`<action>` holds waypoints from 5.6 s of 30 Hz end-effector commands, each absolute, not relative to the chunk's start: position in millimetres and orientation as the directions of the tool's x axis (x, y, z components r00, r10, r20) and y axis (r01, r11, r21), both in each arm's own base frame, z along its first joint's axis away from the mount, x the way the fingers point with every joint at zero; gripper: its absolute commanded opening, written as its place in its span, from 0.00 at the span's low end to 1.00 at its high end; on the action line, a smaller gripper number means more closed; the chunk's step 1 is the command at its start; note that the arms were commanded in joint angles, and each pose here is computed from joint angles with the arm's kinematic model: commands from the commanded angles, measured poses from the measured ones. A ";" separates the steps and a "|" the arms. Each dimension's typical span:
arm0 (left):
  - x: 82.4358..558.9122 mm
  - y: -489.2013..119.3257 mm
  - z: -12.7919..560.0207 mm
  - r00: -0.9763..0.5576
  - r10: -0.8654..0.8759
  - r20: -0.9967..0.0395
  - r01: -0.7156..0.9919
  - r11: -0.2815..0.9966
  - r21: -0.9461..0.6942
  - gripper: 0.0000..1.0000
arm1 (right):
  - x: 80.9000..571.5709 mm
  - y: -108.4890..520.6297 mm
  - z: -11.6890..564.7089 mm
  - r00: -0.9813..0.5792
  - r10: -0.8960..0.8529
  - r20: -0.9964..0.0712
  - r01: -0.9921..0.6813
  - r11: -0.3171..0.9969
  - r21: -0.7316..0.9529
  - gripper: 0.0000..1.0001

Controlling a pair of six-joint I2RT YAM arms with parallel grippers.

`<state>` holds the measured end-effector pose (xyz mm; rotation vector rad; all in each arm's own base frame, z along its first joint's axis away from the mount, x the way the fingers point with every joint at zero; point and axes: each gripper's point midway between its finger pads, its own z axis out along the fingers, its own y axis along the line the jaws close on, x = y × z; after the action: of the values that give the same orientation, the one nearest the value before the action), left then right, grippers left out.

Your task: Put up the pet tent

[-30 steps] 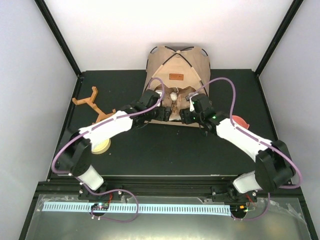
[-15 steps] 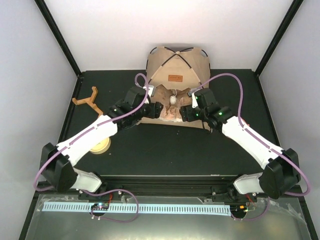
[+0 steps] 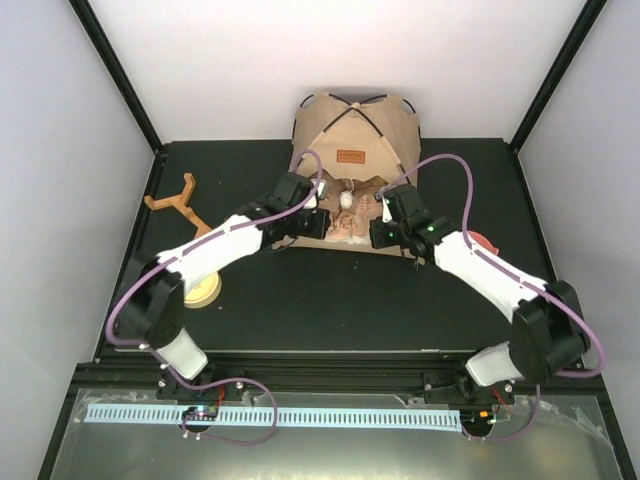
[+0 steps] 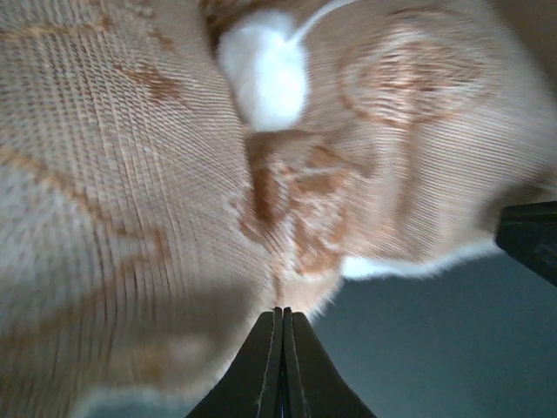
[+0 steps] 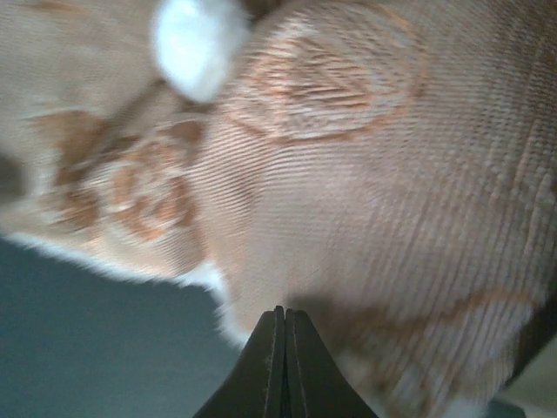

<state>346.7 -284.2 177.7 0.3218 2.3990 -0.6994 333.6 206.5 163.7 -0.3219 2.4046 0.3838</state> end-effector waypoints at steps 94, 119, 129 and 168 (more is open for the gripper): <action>283.1 -64.8 170.8 -0.673 -0.287 -0.682 -0.145 0.955 -0.259 0.91 | 297.2 246.0 220.9 -0.712 0.038 -0.701 -0.469 0.718 0.515 0.66; 436.1 -11.4 75.6 -0.862 -0.356 -0.362 -0.348 0.933 -0.089 0.74 | 207.3 190.3 253.6 -0.600 0.048 -0.798 -0.557 0.691 0.461 0.80; 441.4 -18.4 49.0 -0.895 -0.345 -0.283 -0.332 0.939 -0.096 0.41 | 206.0 190.5 258.4 -0.591 0.049 -0.805 -0.567 0.685 0.458 0.80; 188.4 -273.8 190.9 -0.750 -0.636 -0.181 -0.254 0.531 -0.808 0.02 | 209.9 175.8 249.9 -0.583 0.069 -0.810 -0.510 0.745 0.431 0.80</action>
<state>182.5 -237.8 170.9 -0.4056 2.4940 -0.8791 207.4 185.7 249.9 -0.3753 2.0612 0.8764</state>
